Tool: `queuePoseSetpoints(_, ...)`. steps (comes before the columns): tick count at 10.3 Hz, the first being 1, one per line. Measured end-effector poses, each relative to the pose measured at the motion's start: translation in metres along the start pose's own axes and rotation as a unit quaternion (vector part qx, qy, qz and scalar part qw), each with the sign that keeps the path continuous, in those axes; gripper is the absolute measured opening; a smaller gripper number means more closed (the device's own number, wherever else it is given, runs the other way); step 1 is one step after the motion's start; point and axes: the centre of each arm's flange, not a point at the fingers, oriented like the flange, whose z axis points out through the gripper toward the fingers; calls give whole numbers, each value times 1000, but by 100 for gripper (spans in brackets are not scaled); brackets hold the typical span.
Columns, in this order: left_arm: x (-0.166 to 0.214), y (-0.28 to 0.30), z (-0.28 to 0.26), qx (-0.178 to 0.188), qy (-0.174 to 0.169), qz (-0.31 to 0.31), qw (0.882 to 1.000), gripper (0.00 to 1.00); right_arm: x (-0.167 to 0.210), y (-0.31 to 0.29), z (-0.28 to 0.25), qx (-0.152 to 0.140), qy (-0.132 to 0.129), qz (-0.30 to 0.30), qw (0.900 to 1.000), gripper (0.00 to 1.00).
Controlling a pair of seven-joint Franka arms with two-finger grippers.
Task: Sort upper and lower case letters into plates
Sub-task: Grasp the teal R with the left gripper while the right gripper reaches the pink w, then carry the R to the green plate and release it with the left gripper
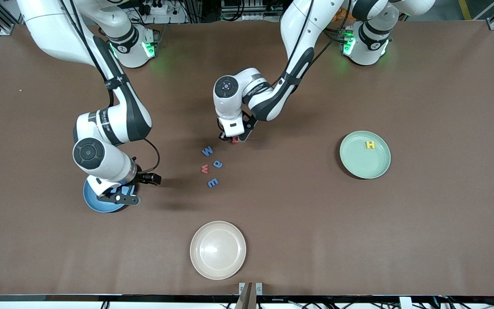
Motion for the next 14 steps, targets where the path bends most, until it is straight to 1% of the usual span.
queuePoseSetpoints(2,7,4,-1,1,1,-4,1000,29,-5,-13,1,0,-2,3,1000,100)
queuePoseSetpoints(5,20,10,-8,23,6,11,1000,29,-24,-55,8,-4,-5,1,1000,100)
queuePoseSetpoints(7,32,21,-24,25,-6,19,999,29,-29,-67,12,-3,-2,-9,1000,100)
queuePoseSetpoints(8,42,26,-32,28,-7,24,999,29,-33,-78,14,-1,4,-19,1000,100)
queuePoseSetpoints(9,52,30,-40,33,-12,29,999,29,-40,-97,14,4,14,-40,999,100)
queuePoseSetpoints(10,65,34,-47,42,-27,40,998,29,-51,-121,15,8,25,-73,997,100)
queuePoseSetpoints(11,83,37,-55,55,-38,62,996,29,-64,-144,17,11,33,-120,992,100)
queuePoseSetpoints(12,104,39,-61,73,-42,84,993,29,-74,-159,21,9,34,-163,986,100)
queuePoseSetpoints(13,124,38,-67,95,-45,111,988,29,-81,-168,25,10,37,-199,979,100)
queuePoseSetpoints(14,143,34,-70,115,-50,145,981,29,-86,-172,32,13,46,-226,973,100)
